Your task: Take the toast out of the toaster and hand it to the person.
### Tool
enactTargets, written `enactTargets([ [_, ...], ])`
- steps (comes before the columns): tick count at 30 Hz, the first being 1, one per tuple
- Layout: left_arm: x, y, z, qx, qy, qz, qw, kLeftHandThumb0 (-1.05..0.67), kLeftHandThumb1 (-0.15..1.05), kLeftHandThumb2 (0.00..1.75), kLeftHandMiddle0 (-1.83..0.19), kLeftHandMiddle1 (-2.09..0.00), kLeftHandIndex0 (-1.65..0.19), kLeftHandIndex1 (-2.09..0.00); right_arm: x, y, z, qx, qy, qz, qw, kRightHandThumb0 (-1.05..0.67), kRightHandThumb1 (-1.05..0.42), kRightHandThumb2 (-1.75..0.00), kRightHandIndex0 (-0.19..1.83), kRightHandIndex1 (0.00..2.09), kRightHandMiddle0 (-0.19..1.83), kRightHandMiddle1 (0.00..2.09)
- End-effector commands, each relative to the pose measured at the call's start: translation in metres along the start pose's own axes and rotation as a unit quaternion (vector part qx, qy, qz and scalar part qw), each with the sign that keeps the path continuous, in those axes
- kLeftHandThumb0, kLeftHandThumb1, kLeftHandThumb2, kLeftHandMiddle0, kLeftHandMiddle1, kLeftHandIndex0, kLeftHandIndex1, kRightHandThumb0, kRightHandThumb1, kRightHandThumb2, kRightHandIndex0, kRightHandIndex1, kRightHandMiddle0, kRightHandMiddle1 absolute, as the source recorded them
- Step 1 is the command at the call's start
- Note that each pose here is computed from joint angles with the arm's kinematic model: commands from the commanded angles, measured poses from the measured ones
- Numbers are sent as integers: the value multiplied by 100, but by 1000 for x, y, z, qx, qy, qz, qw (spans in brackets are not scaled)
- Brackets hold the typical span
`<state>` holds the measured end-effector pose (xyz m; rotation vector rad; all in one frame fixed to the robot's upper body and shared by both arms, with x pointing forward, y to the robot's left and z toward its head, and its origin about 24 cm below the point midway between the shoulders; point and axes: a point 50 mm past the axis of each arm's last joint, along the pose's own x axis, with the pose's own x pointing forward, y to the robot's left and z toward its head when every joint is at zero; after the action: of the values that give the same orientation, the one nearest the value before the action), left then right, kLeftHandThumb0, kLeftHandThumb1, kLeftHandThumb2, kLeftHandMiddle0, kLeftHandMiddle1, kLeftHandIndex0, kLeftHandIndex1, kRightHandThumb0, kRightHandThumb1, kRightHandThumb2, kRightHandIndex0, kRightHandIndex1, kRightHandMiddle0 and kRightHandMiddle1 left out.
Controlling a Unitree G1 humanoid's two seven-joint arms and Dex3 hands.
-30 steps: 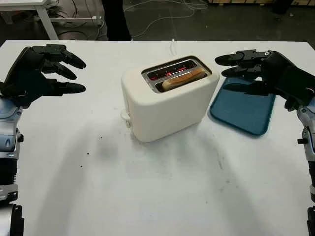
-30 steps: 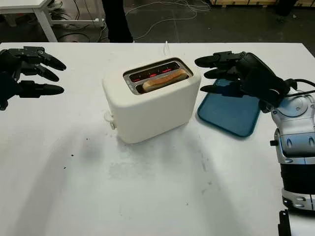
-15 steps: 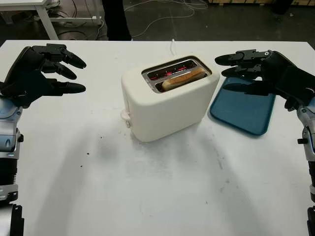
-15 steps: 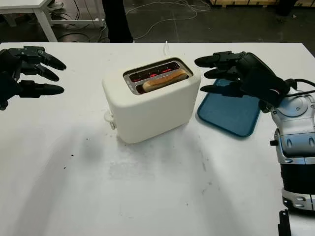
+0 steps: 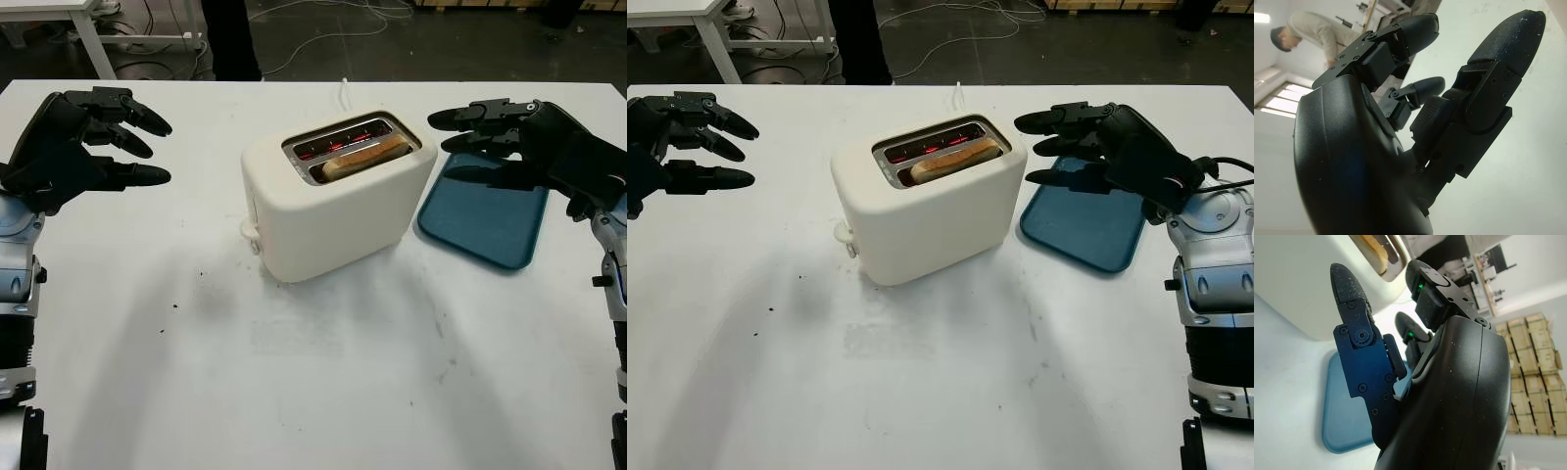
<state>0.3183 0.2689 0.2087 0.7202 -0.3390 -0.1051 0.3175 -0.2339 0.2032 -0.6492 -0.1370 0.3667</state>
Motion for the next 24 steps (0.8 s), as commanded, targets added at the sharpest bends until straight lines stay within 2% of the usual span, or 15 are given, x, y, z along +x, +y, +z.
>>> enactTargets([
  [1, 0, 1, 1, -5, -4, 4, 1000, -105, 62, 0, -74, -91, -77, -76, 0, 0, 3, -3, -5, -1, 1000, -55, -83, 0, 38, 51, 62, 0],
  [24, 0, 2, 1, 0, -4, 5, 1000, -105, 63, 0, -75, -90, -78, -74, 0, 0, 3, -2, -3, -2, 1000, -57, -83, 0, 38, 52, 62, 1],
])
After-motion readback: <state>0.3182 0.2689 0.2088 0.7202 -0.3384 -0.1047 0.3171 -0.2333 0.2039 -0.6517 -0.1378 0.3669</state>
